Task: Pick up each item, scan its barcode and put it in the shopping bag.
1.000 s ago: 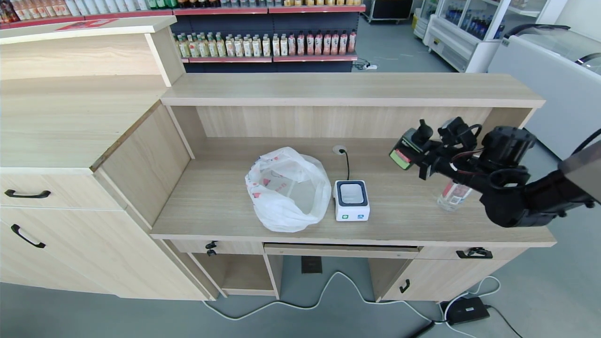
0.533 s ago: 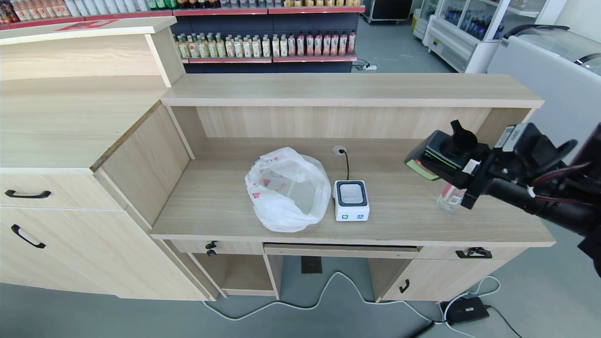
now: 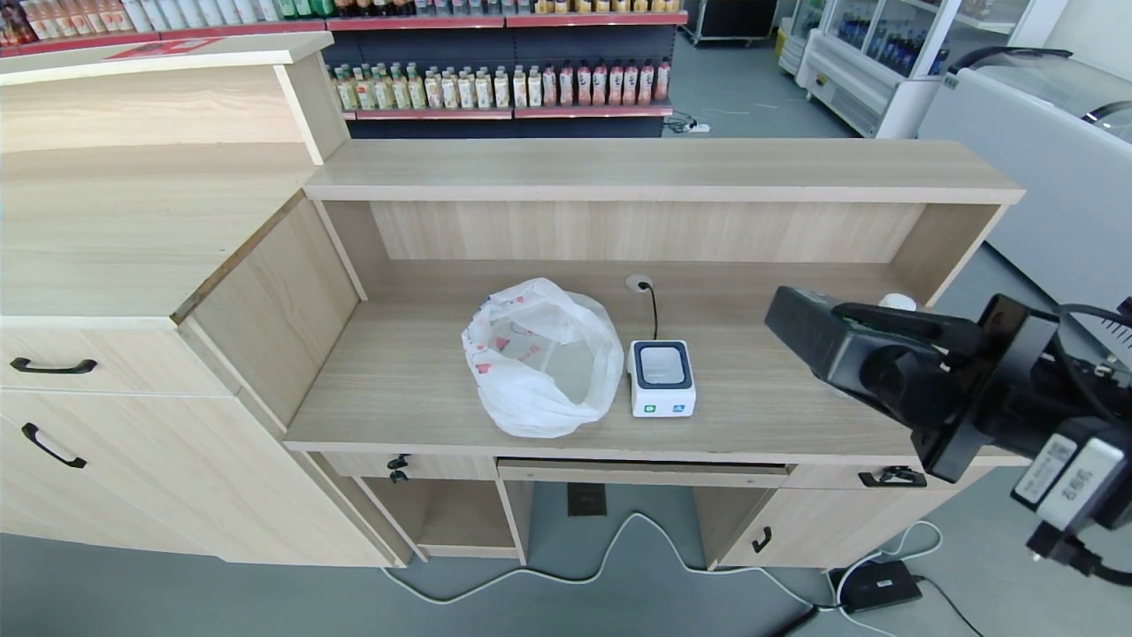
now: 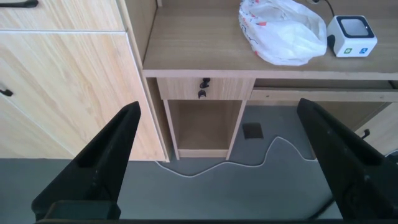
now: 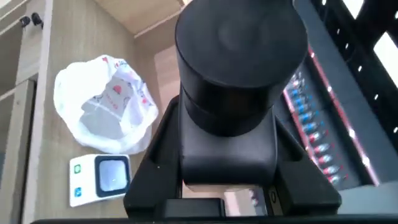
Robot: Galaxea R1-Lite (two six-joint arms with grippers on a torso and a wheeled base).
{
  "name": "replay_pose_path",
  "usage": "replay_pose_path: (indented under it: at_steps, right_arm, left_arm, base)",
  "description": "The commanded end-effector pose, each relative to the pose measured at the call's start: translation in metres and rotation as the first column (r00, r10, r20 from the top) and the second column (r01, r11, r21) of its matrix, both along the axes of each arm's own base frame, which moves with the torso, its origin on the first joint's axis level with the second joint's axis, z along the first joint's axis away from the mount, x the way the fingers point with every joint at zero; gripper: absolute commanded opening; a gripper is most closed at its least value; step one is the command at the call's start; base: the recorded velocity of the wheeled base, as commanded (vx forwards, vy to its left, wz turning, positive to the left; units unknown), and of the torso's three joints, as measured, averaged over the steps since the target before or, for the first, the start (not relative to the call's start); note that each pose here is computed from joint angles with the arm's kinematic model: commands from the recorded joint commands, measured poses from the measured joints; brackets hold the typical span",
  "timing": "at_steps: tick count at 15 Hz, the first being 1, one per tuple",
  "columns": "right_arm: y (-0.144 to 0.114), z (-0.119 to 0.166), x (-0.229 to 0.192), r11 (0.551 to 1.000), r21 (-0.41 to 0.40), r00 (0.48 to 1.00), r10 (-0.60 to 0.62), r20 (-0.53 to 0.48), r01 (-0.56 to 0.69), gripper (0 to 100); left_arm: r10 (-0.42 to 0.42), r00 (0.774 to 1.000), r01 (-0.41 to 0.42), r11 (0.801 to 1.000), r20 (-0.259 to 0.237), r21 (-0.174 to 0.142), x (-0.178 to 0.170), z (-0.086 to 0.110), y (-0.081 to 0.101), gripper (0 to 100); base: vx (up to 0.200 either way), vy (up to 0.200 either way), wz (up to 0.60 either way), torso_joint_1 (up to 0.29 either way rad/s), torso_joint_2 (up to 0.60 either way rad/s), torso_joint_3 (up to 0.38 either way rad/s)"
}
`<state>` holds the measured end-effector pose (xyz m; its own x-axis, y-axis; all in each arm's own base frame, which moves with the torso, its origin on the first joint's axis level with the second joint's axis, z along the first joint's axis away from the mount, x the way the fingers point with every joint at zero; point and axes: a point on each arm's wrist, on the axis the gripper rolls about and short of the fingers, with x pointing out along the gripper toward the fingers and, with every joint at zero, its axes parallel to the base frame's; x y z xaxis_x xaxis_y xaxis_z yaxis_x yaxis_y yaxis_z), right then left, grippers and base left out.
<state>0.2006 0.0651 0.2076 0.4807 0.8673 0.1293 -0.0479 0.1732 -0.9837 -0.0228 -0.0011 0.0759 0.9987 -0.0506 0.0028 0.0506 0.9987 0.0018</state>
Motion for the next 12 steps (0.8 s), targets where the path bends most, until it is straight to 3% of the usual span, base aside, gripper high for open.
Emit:
replay_pose_path:
  at_steps: [1,2,3,4,5,6,7,12]
  right_arm:
    - [-0.001,0.007,0.001,0.998,-0.054,0.996,0.043,0.080,-0.039,0]
    - [0.000,0.013,0.004,0.995,-0.092,0.987,0.061,0.150,-0.047,0]
    - [0.000,0.026,0.006,0.991,-0.131,0.954,0.069,0.291,-0.032,0]
    - [0.000,0.026,0.006,0.991,-0.131,0.954,0.069,0.291,-0.032,0]
    - [0.000,0.050,0.003,0.983,-0.185,0.832,0.104,0.544,-0.002,0]
    - [0.003,0.054,-0.003,0.978,-0.208,0.756,0.129,0.641,0.010,0]
    - [0.006,0.054,-0.011,0.975,-0.221,0.696,0.145,0.703,0.020,0]
    - [0.025,0.039,-0.028,0.962,-0.272,0.589,0.229,0.775,-0.017,0]
  left_arm:
    - [0.000,1.000,0.000,1.000,0.000,0.000,0.000,0.000,0.000,100]
    - [-0.002,1.000,0.002,1.000,0.000,0.000,0.000,0.000,0.000,100]
    - [0.000,1.000,0.000,1.000,0.000,0.000,0.000,0.000,0.000,100]
    - [0.000,1.000,0.000,1.000,0.000,0.000,0.000,0.000,0.000,100]
    - [-0.002,1.000,0.002,1.000,0.000,0.000,0.000,0.000,0.000,100]
    - [0.000,1.000,0.000,1.000,0.000,0.000,0.000,0.000,0.000,100]
    - [-0.002,1.000,0.002,1.000,0.000,0.000,0.000,0.000,0.000,100]
    - [-0.002,1.000,0.002,1.000,0.000,0.000,0.000,0.000,0.000,100]
  base:
    - [0.000,0.000,0.00,0.000,0.00,0.000]
    - [0.000,0.000,0.00,0.000,0.00,0.000]
    - [0.000,0.000,0.00,0.000,0.00,0.000]
    - [0.000,0.000,0.00,0.000,0.00,0.000]
    - [0.000,0.000,0.00,0.000,0.00,0.000]
    - [0.000,0.000,0.00,0.000,0.00,0.000]
    - [0.000,0.000,0.00,0.000,0.00,0.000]
    - [0.000,0.000,0.00,0.000,0.00,0.000]
